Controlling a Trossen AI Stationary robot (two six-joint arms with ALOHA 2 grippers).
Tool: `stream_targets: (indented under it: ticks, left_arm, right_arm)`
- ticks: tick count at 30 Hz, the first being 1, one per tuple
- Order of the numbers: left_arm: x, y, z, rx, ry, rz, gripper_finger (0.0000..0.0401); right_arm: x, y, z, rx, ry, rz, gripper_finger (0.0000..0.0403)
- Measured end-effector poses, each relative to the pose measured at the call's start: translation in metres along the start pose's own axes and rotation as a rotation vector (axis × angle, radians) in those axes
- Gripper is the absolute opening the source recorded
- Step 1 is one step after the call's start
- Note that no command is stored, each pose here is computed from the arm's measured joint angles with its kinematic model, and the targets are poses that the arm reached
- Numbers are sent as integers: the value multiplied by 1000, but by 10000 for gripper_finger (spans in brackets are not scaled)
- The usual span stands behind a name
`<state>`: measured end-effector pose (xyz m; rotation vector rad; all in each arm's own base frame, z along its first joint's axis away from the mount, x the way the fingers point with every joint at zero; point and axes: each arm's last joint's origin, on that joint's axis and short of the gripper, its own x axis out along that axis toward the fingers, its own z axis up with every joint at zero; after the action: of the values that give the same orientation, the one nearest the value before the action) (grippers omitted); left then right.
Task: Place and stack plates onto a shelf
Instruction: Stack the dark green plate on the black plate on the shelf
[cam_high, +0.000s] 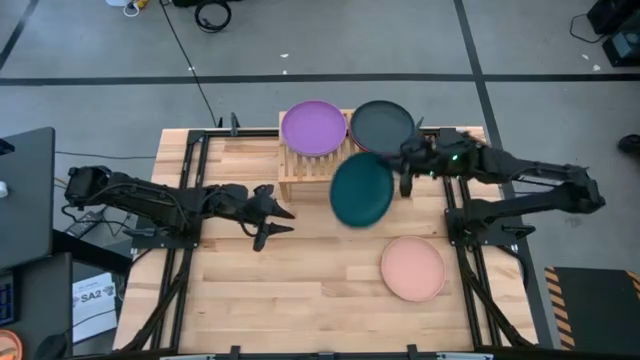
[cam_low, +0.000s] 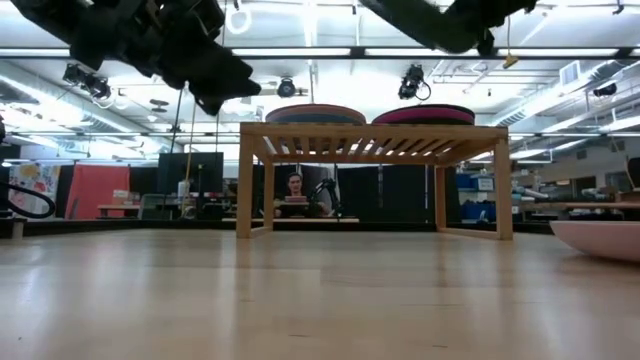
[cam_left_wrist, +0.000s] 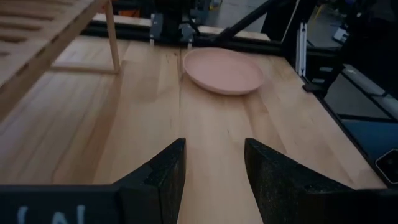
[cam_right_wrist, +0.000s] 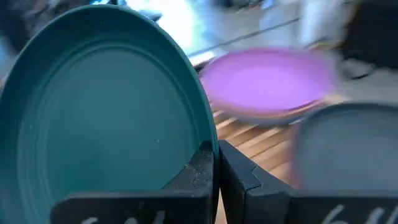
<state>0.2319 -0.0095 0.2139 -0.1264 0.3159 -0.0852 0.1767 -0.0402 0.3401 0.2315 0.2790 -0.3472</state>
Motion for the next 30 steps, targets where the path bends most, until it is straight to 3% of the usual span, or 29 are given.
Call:
stream_targets:
  ticks: [8,17,22,30]
  left_arm:
    - [0,0,2,3,-21,-1,169]
    - [0,0,2,3,-22,-1,169]
    - [0,0,2,3,-22,-1,169]
    - [0,0,2,3,-22,-2,169]
  right_arm:
    - [-21,-38,13,52,-130,-284,15]
    - [-28,-75,16,118,-168,-558,16]
    - [-28,-92,16,159,-161,-642,16]
    - [-20,-110,13,232,-124,-629,16]
